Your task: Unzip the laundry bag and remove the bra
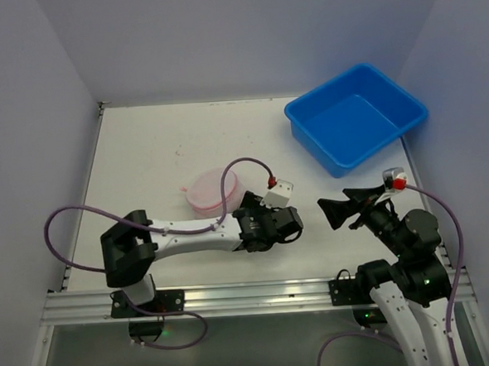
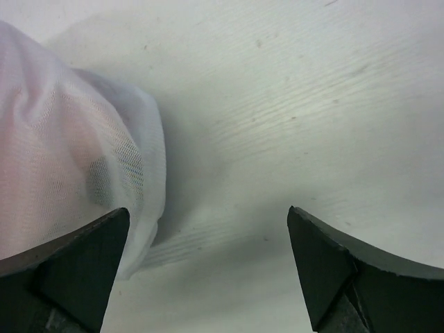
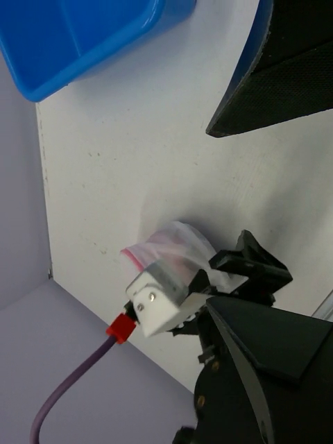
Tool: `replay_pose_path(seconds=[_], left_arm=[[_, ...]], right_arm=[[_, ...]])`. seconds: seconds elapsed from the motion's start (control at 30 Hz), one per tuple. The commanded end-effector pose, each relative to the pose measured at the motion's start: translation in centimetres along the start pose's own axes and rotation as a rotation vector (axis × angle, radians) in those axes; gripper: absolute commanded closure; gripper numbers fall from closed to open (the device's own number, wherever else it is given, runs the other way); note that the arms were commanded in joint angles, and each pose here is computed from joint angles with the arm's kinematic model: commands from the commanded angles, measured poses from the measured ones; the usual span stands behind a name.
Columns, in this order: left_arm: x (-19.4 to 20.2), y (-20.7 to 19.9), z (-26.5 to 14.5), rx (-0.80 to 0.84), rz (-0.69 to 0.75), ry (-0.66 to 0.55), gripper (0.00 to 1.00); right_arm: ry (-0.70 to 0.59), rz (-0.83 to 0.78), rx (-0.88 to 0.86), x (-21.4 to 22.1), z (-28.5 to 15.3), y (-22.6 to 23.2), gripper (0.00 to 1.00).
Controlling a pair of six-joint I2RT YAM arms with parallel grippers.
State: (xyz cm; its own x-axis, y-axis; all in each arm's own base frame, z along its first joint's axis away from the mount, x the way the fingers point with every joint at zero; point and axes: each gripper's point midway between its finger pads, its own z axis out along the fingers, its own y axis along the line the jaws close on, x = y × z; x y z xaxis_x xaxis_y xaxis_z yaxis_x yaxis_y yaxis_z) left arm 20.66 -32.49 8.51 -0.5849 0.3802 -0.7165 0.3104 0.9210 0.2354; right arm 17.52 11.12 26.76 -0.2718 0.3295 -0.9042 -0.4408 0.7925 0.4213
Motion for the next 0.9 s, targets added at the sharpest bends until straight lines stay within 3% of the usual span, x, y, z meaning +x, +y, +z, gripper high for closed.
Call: replay_pose_path(seconds=[0.0, 0.17, 0.27, 0.37, 0.5, 0.53, 0.63, 0.77, 0.8, 0.87], left_arm=[[-4.9, -1.2, -4.7, 0.190, -0.141, -0.089, 0.00], [-8.7, 0.2, -8.5, 0.302, -0.197, -0.161, 0.00], [-11.0, 3.9, -9.5, 0.328, -0.290, -0.197, 0.00], [-11.4, 9.7, -6.9, 0.250, -0.385, -0.193, 0.00], [-12.6, 15.7, -3.9, 0.207, -0.387, -0.194, 0.00], [-12.4, 18.4, -2.8, 0.155, -0.418, -0.170, 0.01], [-11.3, 20.6, -1.4, 0.105, -0.479, -0.129, 0.03], [-7.9, 20.5, -1.4, 0.123, -0.597, -0.094, 0.08], [-5.4, 20.0, -0.8, 0.114, -0.654, -0.049, 0.09], [-4.9, 20.0, -1.6, 0.136, -0.748, -0.096, 0.09]], right_arm=[[-0.092, -0.022, 0.016, -2.7, -1.2, 0.7, 0.01], [-0.125, -0.035, 0.003, -3.4, -1.9, 1.2, 0.01], [-0.102, -0.031, -0.020, -3.1, -1.5, 1.5, 0.01], [-0.051, -0.014, -0.045, -2.5, -0.8, 1.8, 0.01], [0.025, 0.010, -0.065, -1.4, 0.3, 1.8, 0.01], [0.039, 0.015, -0.075, -1.2, 0.5, 1.9, 0.01], [0.087, 0.041, -0.111, -0.3, 1.2, 2.2, 0.01], [0.144, 0.080, -0.147, 0.8, 2.4, 2.4, 0.01], [0.157, 0.084, -0.159, 0.9, 2.6, 2.6, 0.01], [0.191, 0.091, -0.167, 1.3, 3.2, 2.7, 0.01]])
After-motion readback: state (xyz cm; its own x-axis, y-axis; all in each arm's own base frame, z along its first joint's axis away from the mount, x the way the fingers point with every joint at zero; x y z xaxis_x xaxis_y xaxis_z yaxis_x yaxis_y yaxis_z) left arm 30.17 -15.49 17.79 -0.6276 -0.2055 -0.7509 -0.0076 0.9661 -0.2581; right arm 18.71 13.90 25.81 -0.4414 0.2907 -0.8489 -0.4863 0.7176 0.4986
